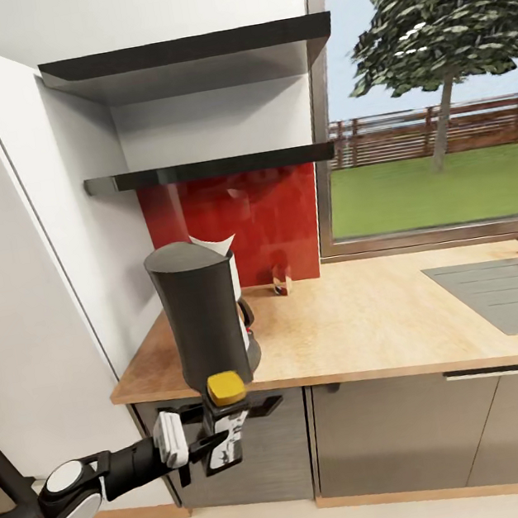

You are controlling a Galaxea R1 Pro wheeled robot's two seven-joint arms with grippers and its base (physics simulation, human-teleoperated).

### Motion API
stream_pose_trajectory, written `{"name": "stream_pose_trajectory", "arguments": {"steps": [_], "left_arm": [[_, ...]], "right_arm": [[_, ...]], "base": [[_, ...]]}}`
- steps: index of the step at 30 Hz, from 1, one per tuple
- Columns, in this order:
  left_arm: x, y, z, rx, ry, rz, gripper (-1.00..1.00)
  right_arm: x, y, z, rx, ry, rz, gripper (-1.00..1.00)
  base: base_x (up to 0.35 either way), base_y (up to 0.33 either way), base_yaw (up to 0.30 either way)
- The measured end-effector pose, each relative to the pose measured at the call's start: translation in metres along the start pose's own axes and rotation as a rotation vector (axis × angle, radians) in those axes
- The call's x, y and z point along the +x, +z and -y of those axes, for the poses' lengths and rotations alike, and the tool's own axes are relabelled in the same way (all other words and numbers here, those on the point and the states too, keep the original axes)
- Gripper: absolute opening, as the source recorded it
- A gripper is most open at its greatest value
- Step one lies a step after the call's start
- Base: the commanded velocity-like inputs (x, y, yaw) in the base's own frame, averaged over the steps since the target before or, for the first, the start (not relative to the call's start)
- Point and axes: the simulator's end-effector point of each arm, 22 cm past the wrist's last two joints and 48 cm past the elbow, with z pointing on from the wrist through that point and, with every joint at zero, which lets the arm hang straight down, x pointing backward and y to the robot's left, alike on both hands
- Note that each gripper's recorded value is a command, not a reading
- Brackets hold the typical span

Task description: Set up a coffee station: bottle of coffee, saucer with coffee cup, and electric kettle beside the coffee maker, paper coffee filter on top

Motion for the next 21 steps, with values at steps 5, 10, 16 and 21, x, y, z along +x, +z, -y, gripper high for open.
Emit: {"name": "stream_pose_trajectory", "arguments": {"steps": [5,10,16,21], "left_arm": [[0.0033,-0.0073,-0.0048,-0.010,0.006,-0.016,-1.00],[0.0044,-0.0086,-0.0052,-0.012,0.007,-0.020,-1.00],[0.0046,-0.0088,-0.0054,-0.012,0.007,-0.021,-1.00],[0.0049,-0.0087,-0.0058,-0.013,0.006,-0.021,-1.00]], "right_arm": [[0.0000,0.0000,0.0001,0.000,0.001,0.000,1.00],[-0.0006,0.0002,-0.0001,0.001,0.001,0.001,1.00],[-0.0005,0.0002,0.0002,0.002,0.001,0.001,1.00],[-0.0003,0.0001,0.0004,0.003,0.001,0.000,1.00]], "base": [[0.000,0.000,0.004],[0.000,0.000,0.164],[0.000,0.000,0.241],[0.000,0.000,0.076]]}}
